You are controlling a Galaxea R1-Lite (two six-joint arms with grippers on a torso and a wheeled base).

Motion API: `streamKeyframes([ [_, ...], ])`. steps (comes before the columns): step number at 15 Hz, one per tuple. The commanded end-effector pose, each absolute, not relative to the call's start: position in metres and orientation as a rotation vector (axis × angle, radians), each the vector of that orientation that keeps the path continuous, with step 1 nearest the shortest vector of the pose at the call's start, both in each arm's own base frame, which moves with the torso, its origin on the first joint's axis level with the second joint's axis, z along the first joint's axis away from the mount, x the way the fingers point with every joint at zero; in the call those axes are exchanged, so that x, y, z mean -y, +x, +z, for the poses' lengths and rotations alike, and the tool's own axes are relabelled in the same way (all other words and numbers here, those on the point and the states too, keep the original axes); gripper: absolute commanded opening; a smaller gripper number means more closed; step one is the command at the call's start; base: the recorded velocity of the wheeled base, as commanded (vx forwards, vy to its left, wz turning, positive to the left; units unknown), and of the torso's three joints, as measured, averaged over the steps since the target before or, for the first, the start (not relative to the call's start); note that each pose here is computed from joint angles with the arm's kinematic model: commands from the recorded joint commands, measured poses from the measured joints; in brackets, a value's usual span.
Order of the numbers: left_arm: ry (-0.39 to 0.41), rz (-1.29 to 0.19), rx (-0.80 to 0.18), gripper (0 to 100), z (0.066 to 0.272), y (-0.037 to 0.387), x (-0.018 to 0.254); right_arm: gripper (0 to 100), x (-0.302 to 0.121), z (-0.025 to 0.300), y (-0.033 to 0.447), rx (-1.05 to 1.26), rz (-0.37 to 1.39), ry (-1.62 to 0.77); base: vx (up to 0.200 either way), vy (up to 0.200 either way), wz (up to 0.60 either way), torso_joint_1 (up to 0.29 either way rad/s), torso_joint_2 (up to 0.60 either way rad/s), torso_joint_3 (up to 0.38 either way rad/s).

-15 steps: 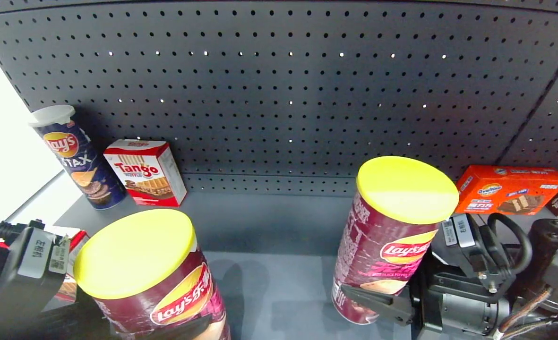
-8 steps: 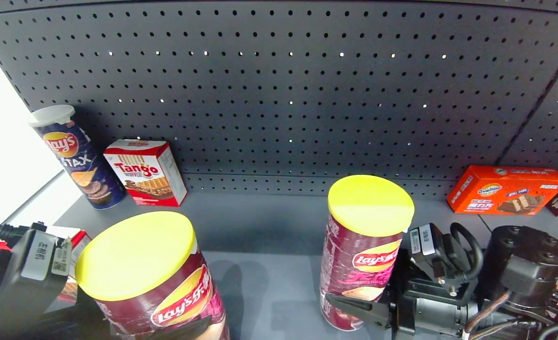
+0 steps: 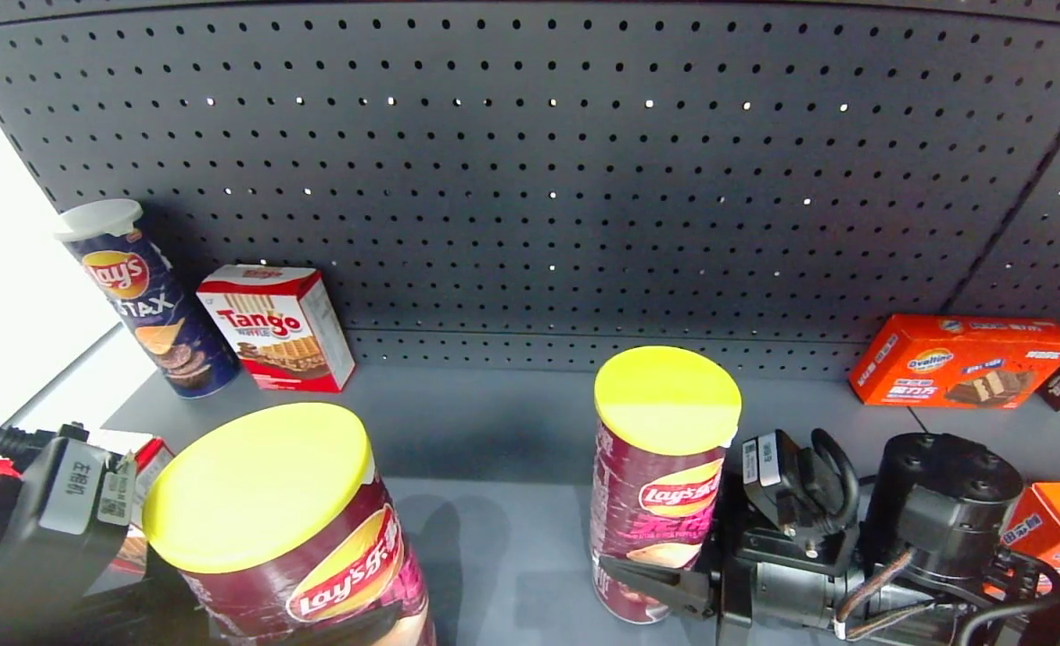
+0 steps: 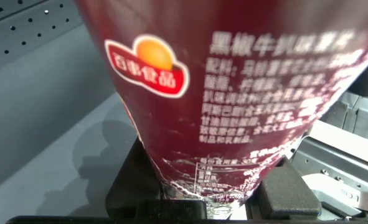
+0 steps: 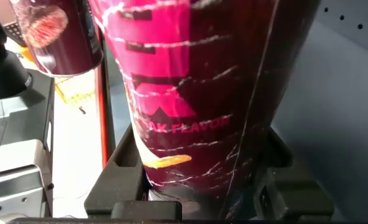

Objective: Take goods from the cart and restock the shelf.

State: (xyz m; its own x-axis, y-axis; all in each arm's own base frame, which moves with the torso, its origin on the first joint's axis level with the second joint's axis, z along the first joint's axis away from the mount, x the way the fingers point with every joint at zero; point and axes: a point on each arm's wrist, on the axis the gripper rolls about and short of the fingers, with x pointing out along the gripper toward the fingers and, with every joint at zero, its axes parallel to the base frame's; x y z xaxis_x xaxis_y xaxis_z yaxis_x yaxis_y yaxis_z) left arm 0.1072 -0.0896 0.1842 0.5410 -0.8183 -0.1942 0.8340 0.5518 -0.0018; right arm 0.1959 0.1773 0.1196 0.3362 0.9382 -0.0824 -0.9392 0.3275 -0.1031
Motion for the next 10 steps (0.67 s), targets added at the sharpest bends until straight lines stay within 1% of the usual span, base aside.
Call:
streamKeyframes([
  [1,0.095,-0.984,-0.180,0,0.184,0.107,0.090,0,-0.176,0.115,0.198,-0.030,1.221,-0.143,0.000,0.000,0.00,0.000,0.00,0.000],
  [5,0.095,-0.984,-0.180,0,0.184,0.107,0.090,0,-0.169,0.116,0.198,-0.028,1.204,-0.145,0.000,0.000,0.00,0.000,0.00,0.000],
  [6,0.094,-0.984,-0.178,0,0.185,0.107,0.090,100,-0.169,0.115,0.197,-0.026,1.204,-0.148,0.000,0.000,0.00,0.000,0.00,0.000],
  [10,0.095,-0.984,-0.182,0,0.184,0.107,0.089,100,-0.162,0.124,0.194,0.017,1.187,-0.148,0.000,0.000,0.00,0.000,0.00,0.000],
])
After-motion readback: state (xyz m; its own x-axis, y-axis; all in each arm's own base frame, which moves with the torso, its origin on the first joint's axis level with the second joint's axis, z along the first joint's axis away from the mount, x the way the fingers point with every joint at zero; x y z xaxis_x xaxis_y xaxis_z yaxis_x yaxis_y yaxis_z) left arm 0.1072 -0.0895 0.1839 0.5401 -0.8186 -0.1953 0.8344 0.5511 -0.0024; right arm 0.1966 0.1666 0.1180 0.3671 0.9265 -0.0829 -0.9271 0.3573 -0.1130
